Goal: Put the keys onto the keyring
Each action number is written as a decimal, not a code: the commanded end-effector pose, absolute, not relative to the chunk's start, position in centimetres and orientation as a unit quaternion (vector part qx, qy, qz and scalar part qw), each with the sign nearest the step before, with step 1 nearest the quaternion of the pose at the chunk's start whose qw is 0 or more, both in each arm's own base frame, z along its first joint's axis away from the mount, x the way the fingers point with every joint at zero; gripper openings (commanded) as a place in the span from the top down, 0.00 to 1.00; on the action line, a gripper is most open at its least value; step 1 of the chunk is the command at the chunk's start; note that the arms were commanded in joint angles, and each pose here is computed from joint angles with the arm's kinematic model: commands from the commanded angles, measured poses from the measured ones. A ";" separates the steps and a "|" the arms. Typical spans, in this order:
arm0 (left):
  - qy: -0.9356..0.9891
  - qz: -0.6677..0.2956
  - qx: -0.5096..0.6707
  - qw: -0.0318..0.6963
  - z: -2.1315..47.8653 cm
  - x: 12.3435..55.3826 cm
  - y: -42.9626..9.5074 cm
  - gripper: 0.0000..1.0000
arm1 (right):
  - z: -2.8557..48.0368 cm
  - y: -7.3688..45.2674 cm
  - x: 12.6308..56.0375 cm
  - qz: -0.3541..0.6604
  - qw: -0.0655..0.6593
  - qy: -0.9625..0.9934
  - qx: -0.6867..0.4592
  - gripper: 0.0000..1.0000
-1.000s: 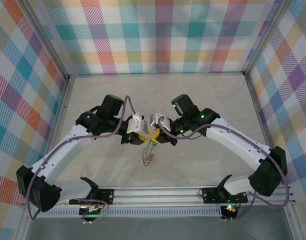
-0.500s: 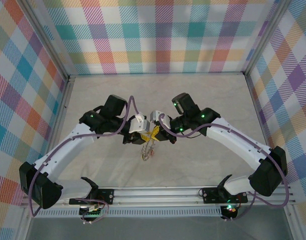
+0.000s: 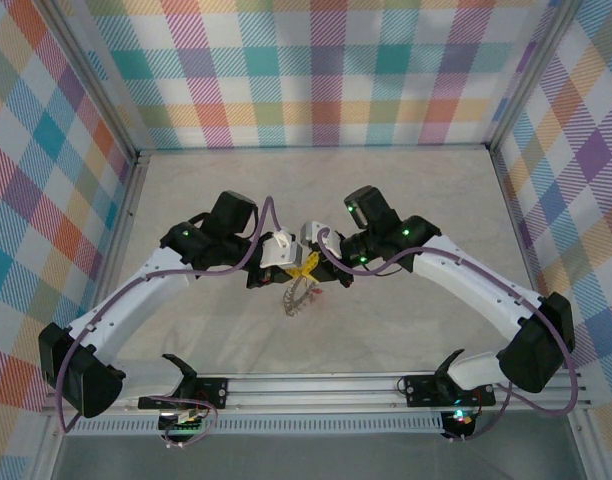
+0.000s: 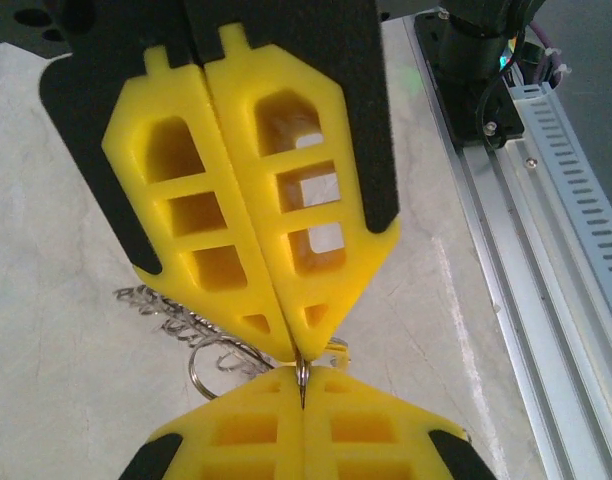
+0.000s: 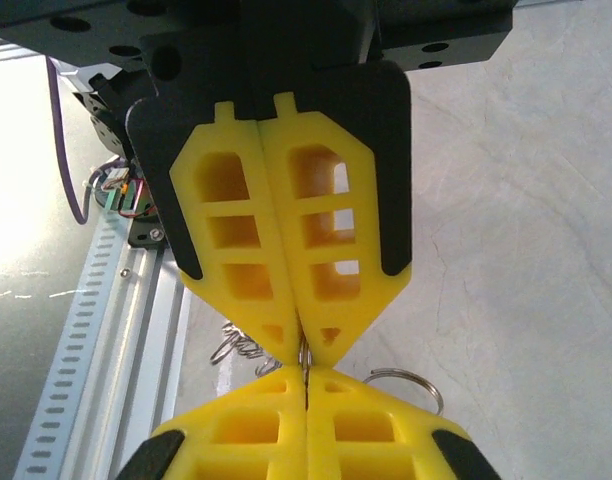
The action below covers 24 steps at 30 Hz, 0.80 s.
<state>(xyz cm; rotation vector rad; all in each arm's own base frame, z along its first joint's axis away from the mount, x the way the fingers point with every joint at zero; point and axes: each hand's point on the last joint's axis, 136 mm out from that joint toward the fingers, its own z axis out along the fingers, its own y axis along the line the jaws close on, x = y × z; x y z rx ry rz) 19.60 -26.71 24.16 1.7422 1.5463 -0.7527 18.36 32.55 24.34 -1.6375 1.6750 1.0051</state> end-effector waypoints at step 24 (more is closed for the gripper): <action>0.577 -0.302 0.655 0.382 26.7 19.2 -26.6 1.00 | 24.7 32.3 17.5 0.409 0.296 0.615 -0.605 0.80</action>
